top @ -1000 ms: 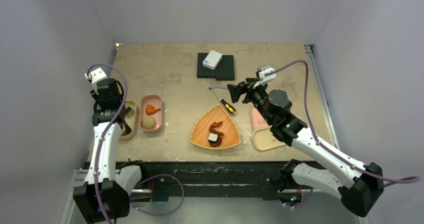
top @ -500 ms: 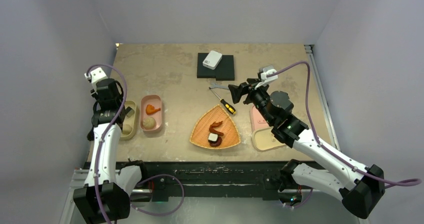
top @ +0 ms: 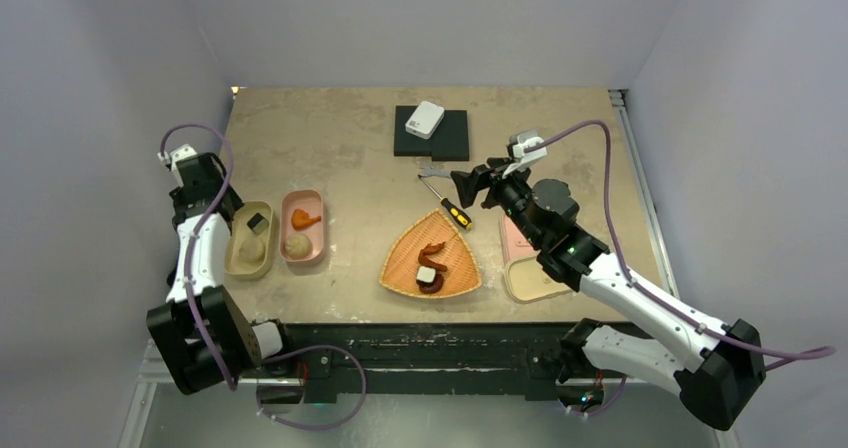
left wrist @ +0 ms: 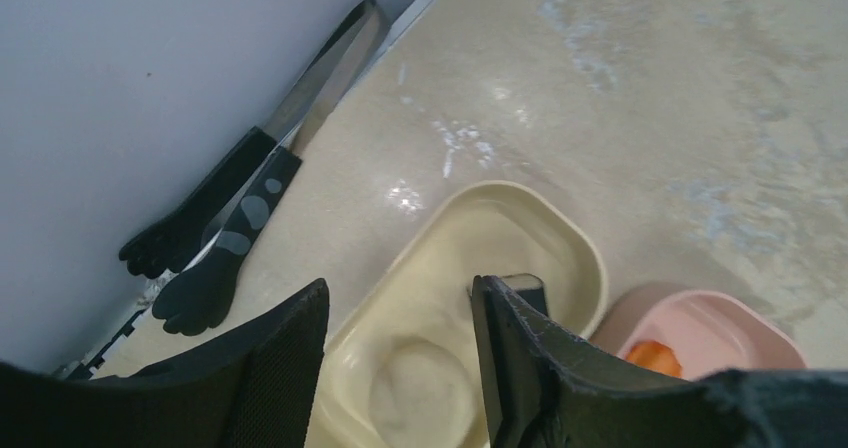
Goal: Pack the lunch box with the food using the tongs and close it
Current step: Pick up the clamp at the center of the board.
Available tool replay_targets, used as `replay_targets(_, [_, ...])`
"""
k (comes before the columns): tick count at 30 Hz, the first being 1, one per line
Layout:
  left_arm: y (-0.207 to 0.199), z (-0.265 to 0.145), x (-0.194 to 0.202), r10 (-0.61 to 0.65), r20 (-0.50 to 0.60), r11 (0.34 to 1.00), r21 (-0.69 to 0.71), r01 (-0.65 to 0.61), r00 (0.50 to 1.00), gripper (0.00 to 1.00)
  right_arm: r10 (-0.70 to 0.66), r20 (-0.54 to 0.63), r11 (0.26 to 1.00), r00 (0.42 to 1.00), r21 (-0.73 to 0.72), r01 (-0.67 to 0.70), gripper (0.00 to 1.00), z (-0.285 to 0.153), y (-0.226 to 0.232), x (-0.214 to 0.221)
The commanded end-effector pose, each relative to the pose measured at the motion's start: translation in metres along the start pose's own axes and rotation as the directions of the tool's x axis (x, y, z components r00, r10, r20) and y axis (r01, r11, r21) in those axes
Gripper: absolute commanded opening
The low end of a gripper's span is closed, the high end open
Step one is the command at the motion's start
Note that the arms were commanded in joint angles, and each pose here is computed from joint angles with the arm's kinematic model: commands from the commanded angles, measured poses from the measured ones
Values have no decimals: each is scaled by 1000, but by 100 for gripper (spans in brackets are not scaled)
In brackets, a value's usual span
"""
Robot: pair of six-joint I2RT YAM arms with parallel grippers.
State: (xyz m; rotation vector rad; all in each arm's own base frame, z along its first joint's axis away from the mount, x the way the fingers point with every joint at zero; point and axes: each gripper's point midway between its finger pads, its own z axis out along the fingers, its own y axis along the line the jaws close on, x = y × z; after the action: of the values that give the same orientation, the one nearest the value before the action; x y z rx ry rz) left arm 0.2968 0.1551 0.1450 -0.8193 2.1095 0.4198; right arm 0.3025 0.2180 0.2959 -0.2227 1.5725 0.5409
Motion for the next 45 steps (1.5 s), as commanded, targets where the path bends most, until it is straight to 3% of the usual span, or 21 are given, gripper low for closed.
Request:
replay_targets(1, [14, 24, -18, -96, -7, 995, -9, 96, 995, 52, 27, 20, 998, 999, -58, -26, 86, 7, 12, -4])
replay_targets(16, [75, 74, 27, -6, -148, 944, -328, -43, 989, 46, 50, 60, 985, 997, -166, -39, 85, 1, 32, -20])
replay_targets(24, [88, 85, 40, -27, -195, 937, -346, -43, 980, 55, 64, 112, 983, 992, -181, -42, 86, -16, 32, -37])
replay_targets(32, [100, 90, 43, -48, -200, 930, -367, -30, 979, 56, 76, 131, 977, 988, -207, -47, 86, -24, 35, -41])
replay_targets(45, [88, 104, 67, -59, -289, 958, -287, -27, 956, 59, 78, 154, 982, 985, -181, -50, 86, -32, 28, -44])
